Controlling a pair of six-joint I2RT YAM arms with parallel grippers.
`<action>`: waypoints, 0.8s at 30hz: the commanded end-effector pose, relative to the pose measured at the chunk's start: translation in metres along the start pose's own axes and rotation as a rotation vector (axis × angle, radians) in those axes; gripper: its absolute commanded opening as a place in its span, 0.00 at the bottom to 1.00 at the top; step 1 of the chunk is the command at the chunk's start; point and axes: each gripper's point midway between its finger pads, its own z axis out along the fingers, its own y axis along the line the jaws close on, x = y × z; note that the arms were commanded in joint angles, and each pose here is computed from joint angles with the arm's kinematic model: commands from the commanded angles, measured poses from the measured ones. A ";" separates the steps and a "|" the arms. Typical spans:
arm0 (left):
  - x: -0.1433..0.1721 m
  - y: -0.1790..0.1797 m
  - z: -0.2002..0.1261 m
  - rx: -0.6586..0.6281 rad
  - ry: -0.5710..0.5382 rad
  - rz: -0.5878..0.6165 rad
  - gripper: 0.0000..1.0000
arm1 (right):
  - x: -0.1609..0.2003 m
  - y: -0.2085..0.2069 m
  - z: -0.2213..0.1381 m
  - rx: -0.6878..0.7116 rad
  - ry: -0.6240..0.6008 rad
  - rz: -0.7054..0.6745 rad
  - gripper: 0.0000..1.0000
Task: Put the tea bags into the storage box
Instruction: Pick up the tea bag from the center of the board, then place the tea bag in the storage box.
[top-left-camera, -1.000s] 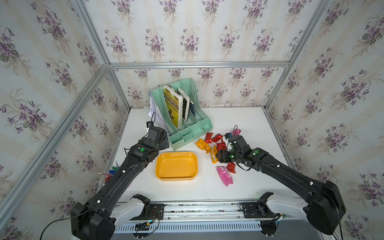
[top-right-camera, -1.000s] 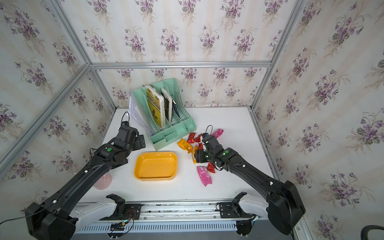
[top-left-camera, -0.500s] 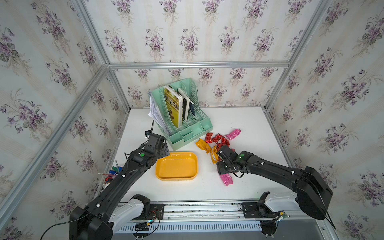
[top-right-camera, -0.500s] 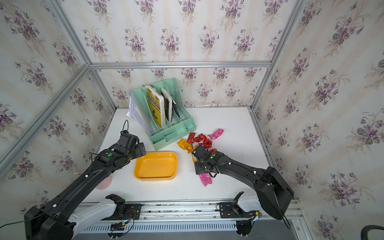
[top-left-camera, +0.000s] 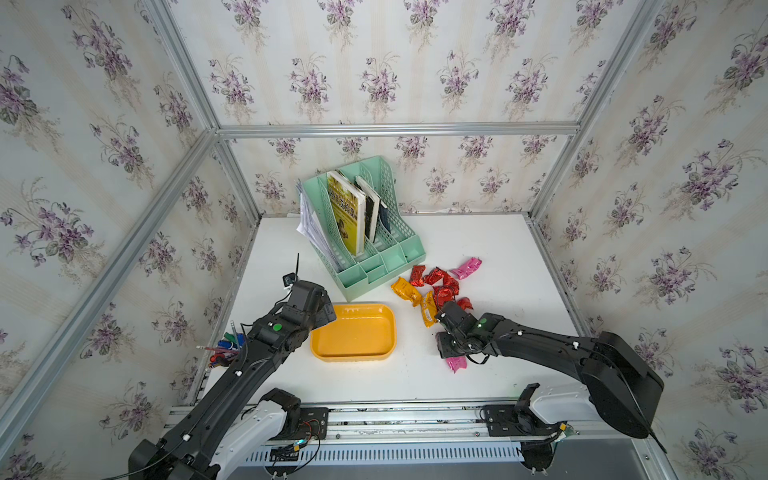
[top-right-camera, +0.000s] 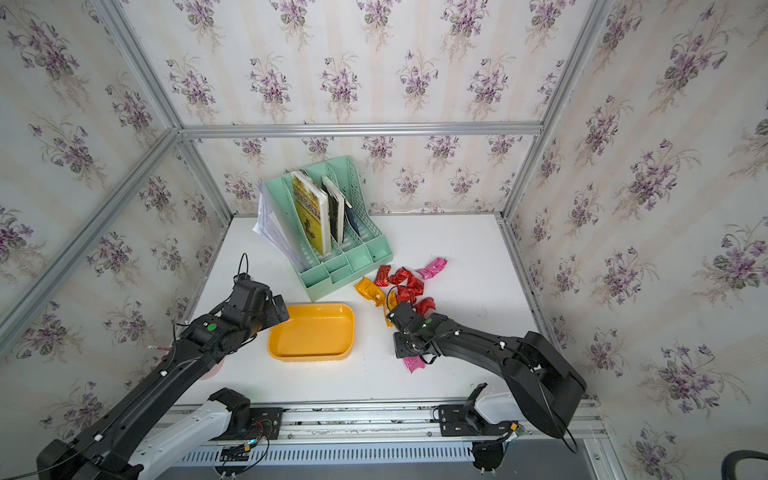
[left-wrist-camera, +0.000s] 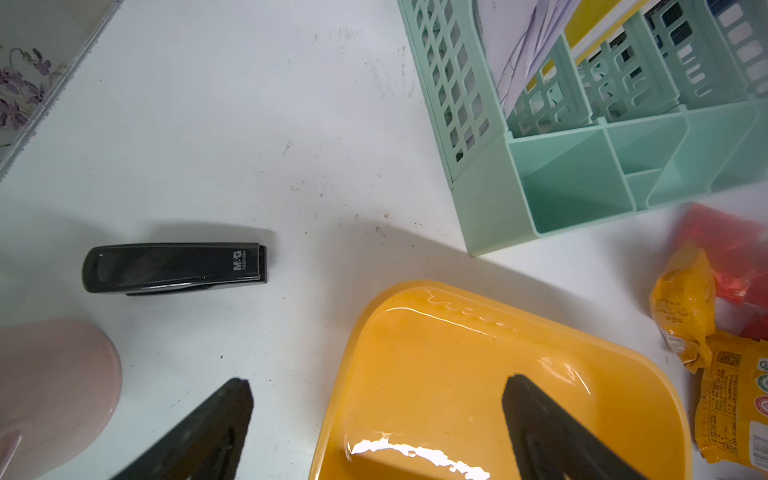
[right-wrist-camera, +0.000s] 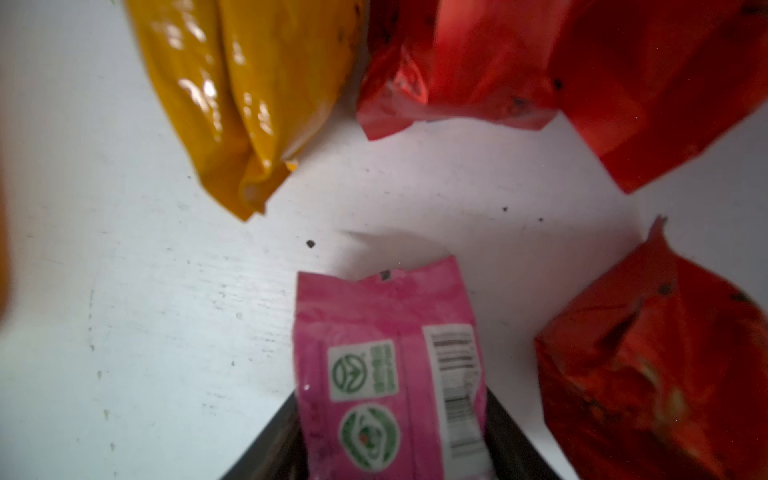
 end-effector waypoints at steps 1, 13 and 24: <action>0.005 0.005 -0.003 -0.003 0.010 -0.017 0.99 | -0.008 0.003 -0.004 -0.007 -0.033 0.032 0.45; 0.001 -0.005 -0.018 0.055 0.026 0.054 0.99 | -0.053 0.073 -0.077 -0.239 -0.138 0.186 0.38; 0.030 -0.004 -0.026 0.129 0.121 0.027 0.99 | -0.098 0.173 -0.096 -0.387 -0.238 0.265 0.36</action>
